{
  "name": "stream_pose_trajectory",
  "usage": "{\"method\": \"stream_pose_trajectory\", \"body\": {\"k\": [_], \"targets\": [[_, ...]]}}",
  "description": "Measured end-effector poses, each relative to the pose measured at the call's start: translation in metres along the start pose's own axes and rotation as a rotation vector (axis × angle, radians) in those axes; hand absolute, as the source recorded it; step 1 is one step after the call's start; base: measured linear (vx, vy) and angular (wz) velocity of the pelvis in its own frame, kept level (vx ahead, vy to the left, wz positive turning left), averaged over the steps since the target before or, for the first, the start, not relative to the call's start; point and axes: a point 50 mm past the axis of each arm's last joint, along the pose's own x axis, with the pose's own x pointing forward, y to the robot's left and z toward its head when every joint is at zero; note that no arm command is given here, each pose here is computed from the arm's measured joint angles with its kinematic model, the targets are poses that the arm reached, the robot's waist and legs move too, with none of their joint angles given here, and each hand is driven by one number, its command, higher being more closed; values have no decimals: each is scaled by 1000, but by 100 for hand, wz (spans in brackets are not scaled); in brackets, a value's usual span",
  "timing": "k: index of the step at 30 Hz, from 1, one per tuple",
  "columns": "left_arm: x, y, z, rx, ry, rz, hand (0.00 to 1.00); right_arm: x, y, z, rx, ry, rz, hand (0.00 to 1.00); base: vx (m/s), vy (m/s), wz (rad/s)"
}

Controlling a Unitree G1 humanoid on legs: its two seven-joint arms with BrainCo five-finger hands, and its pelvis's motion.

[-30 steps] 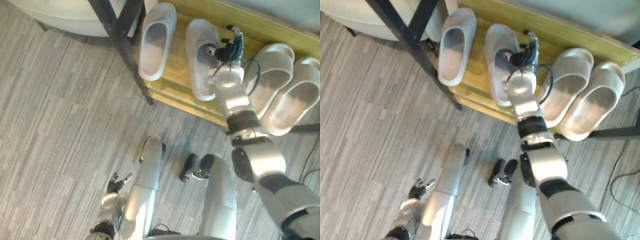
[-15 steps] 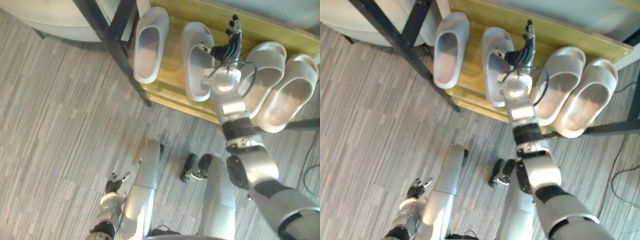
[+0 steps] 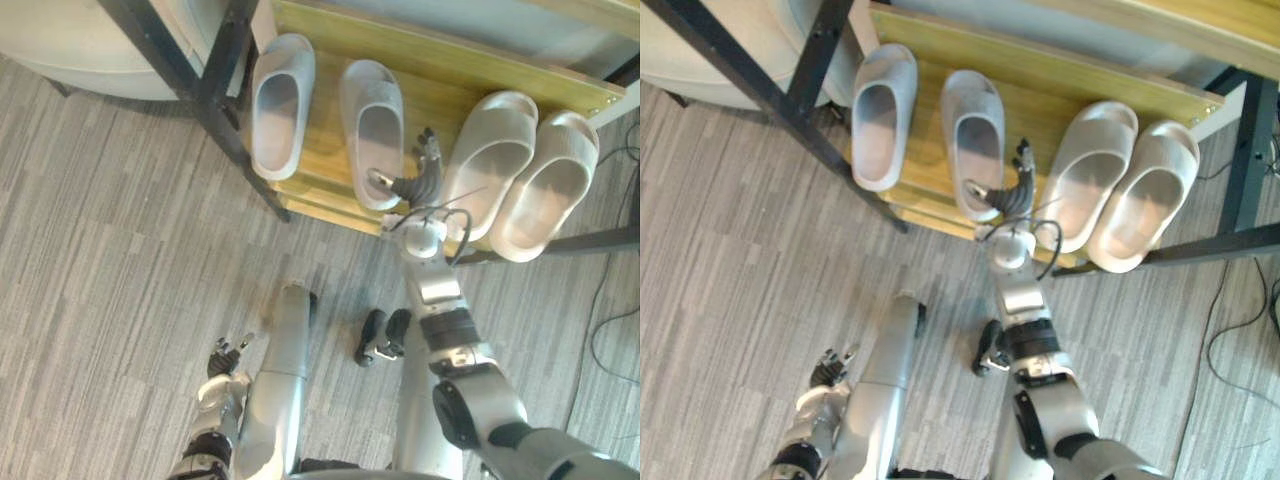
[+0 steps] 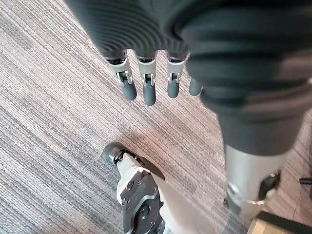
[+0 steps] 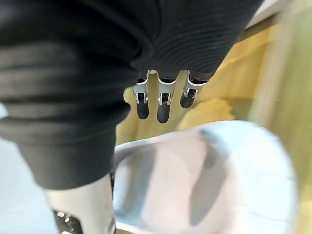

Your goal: Organize the slippers on the shoe rack

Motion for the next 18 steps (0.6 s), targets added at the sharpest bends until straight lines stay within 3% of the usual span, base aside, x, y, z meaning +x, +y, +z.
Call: {"method": "stream_pose_trajectory", "body": {"k": [8, 18], "targets": [[1, 1, 3, -28, -2, 13, 0, -5, 2, -4, 66, 1, 47, 0, 0, 0, 0], [3, 3, 7, -49, -3, 25, 0, -20, 40, 0, 193, 22, 219, 0, 0, 0, 0]]}}
